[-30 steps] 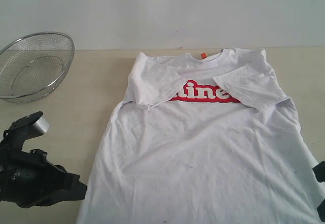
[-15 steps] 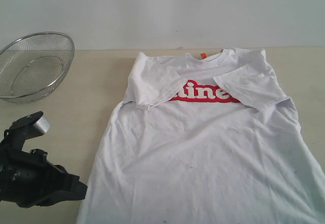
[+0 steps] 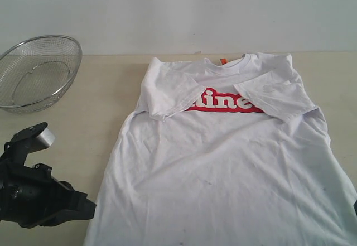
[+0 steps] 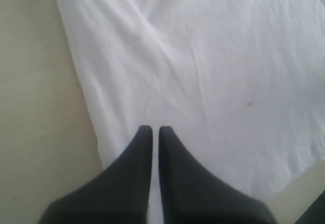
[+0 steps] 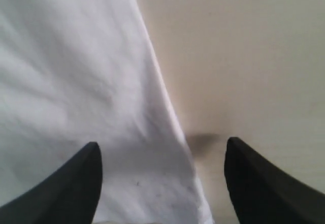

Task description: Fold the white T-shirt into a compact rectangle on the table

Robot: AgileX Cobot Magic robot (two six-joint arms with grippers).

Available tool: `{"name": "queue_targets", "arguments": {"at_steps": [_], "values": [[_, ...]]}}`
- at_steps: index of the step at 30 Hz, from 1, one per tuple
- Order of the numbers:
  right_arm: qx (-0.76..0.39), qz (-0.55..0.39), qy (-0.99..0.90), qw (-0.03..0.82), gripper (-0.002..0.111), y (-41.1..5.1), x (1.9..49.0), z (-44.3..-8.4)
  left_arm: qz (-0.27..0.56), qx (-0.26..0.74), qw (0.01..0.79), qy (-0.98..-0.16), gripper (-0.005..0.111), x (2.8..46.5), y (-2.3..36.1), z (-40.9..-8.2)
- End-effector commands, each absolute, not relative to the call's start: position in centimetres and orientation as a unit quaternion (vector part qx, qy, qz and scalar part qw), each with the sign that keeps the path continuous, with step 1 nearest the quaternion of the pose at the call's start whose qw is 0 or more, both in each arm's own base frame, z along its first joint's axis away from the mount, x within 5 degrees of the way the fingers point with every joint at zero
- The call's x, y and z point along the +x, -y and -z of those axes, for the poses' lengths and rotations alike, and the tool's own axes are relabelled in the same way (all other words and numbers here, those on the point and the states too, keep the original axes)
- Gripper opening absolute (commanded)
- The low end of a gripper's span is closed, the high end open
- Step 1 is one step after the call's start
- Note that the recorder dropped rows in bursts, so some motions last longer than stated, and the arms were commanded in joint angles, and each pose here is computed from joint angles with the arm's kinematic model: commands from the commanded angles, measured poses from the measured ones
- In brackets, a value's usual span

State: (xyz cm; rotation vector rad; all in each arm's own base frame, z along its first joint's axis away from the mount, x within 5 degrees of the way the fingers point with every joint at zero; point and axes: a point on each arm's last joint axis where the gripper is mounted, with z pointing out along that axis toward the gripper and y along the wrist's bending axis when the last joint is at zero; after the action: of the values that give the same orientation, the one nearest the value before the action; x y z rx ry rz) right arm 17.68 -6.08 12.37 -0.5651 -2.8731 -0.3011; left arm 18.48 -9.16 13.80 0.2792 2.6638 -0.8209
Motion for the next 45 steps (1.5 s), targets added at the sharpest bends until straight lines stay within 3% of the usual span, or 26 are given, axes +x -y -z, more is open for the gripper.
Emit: {"name": "queue_targets", "arguments": {"at_steps": [1,7,11,14,22,34,39,41,45], "values": [[-0.194,0.128,0.965,0.117,0.060,5.8,17.9,-11.3,0.291,0.100,0.170,-0.936,0.005,18.3,9.2,-13.8],[-0.193,0.165,0.958,0.133,0.057,5.3,18.2,-10.1,0.291,0.102,0.170,-0.936,0.005,18.3,9.3,-13.8],[-0.190,0.167,0.957,0.141,0.029,5.3,18.1,-10.0,0.291,0.103,0.170,-0.936,0.005,18.3,9.3,-13.8],[-0.175,0.161,0.960,0.148,0.000,5.5,18.3,-10.2,0.291,0.103,0.170,-0.936,0.005,18.3,9.3,-13.8],[-0.146,0.179,0.960,0.158,0.000,5.6,18.7,-11.7,0.288,0.103,0.173,-0.936,0.005,18.4,9.2,-13.8],[-0.107,0.273,0.956,0.029,0.000,3.8,19.8,-15.8,0.280,0.102,0.177,-0.938,0.005,18.5,9.1,-13.8],[-0.095,0.214,0.970,0.066,0.000,4.7,19.1,-15.6,0.282,0.103,0.176,-0.937,0.005,18.4,9.1,-13.8],[-0.120,0.157,0.976,0.095,0.007,5.8,18.9,-15.6,0.284,0.103,0.175,-0.937,0.005,18.4,9.2,-13.8],[-0.150,0.111,0.978,0.098,0.050,6.6,18.9,-15.4,0.288,0.110,0.173,-0.935,0.005,18.3,9.2,-13.8]]}}
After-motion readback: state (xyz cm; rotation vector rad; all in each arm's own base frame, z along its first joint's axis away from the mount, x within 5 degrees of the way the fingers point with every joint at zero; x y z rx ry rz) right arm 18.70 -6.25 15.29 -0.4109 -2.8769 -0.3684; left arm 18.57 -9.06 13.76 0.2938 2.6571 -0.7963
